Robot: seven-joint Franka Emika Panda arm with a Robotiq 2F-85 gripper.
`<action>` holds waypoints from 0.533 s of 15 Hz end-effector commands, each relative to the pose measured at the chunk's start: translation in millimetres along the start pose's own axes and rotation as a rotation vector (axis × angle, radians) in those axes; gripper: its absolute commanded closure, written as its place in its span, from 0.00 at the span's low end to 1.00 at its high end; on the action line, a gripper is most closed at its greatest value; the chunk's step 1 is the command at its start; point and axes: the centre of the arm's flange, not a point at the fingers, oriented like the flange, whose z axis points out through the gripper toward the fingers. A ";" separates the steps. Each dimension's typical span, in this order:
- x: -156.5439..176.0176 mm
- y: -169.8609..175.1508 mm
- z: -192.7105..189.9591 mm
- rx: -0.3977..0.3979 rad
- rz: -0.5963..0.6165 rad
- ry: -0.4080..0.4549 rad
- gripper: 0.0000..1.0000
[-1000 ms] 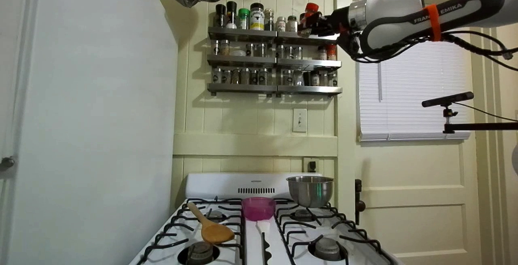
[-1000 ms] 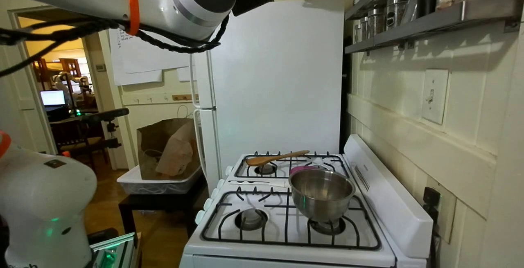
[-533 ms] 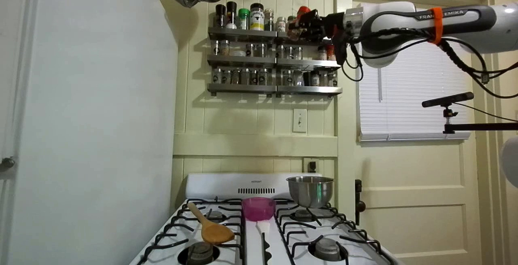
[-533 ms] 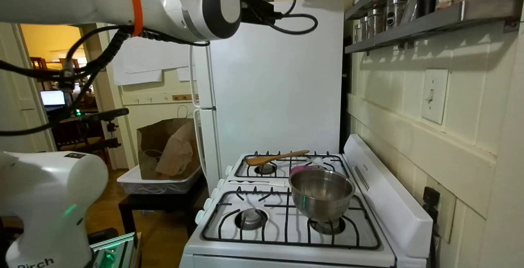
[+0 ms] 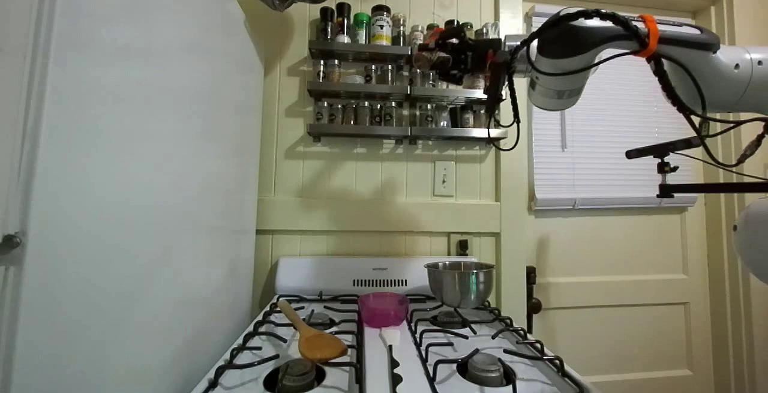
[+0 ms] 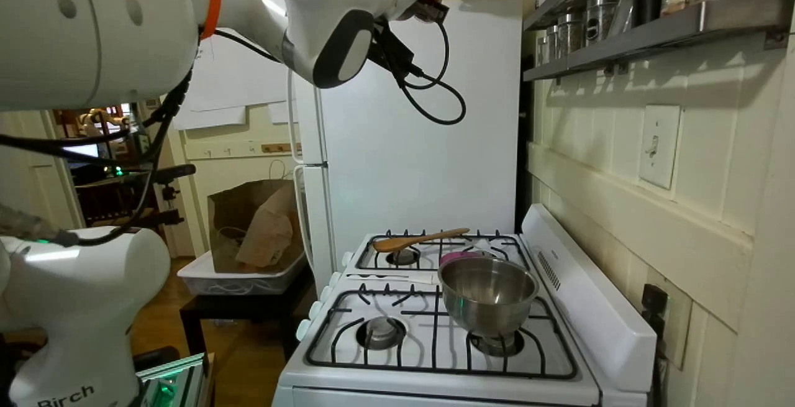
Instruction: Remove the left orange bottle from the shelf
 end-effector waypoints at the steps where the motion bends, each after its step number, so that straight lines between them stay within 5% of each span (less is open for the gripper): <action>1: -2.8 4.4 -10.2 -0.111 -0.035 -0.108 0.77; 7: -1.3 6.7 -28.7 -0.291 -0.119 -0.288 0.77; 8: -1.9 17.0 -26.4 -0.222 -0.101 -0.218 0.52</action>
